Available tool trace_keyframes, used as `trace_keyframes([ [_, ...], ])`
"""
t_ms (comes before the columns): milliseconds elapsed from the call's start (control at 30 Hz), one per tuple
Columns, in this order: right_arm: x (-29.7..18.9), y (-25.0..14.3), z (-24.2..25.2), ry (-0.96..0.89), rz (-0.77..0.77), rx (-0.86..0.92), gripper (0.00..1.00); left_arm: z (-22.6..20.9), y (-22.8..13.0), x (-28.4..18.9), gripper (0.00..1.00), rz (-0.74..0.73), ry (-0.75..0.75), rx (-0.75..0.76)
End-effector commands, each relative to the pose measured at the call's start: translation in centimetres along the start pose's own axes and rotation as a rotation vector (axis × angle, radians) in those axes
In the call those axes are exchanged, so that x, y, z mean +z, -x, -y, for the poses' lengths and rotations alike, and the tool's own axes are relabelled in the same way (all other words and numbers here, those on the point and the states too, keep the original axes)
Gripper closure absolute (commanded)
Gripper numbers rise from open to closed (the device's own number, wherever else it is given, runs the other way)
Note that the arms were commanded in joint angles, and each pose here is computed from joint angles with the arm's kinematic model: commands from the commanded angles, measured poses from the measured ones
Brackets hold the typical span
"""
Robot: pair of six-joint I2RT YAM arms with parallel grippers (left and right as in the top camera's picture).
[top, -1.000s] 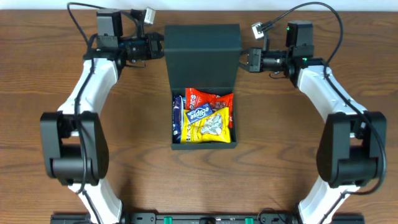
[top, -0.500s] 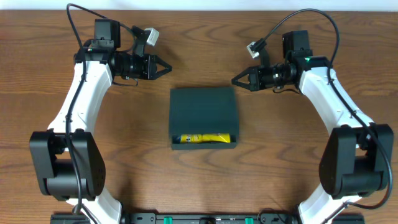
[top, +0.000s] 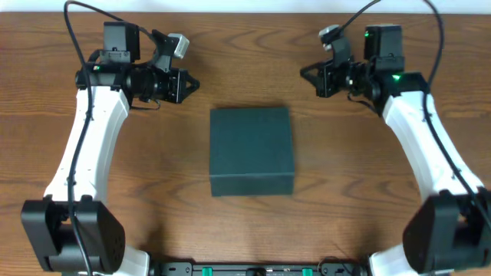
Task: Pack container
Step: 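Press down on the closed lid with both grippers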
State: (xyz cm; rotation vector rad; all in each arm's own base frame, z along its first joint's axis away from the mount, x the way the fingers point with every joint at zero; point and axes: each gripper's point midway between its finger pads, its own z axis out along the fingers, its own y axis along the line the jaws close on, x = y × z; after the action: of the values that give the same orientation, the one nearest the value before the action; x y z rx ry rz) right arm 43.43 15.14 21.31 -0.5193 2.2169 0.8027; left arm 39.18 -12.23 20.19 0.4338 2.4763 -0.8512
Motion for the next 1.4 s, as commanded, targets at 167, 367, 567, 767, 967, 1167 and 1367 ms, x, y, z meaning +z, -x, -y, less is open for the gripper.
trace_keyframes([
  [167,-3.9,1.7,-2.9,-0.018,0.052,-0.056,0.98,3.9,-5.2,3.7,0.94,-0.208,-0.016,0.163],
  [367,-7.6,1.0,-6.0,-0.017,0.043,-0.048,0.98,6.1,-11.4,6.7,0.94,-0.377,-0.081,0.185],
  [567,-11.4,-2.1,-9.3,-0.008,-0.032,0.007,0.98,7.3,-17.0,8.3,0.94,-0.512,-0.125,0.211],
  [767,-12.5,-6.9,-12.0,0.026,-0.119,0.037,0.99,6.8,-18.7,9.1,0.94,-0.541,-0.1,0.239],
  [967,-10.9,-13.8,-12.9,0.038,-0.185,0.114,0.98,6.7,-19.0,9.1,0.94,-0.546,-0.1,0.235],
  [1167,-7.0,-20.8,-12.2,0.01,-0.242,0.218,0.98,6.7,-19.0,9.1,0.94,-0.545,-0.101,0.236],
  [1367,-3.2,-26.0,-11.1,-0.066,-0.259,0.26,0.98,6.7,-19.0,9.1,0.94,-0.545,-0.1,0.233],
])
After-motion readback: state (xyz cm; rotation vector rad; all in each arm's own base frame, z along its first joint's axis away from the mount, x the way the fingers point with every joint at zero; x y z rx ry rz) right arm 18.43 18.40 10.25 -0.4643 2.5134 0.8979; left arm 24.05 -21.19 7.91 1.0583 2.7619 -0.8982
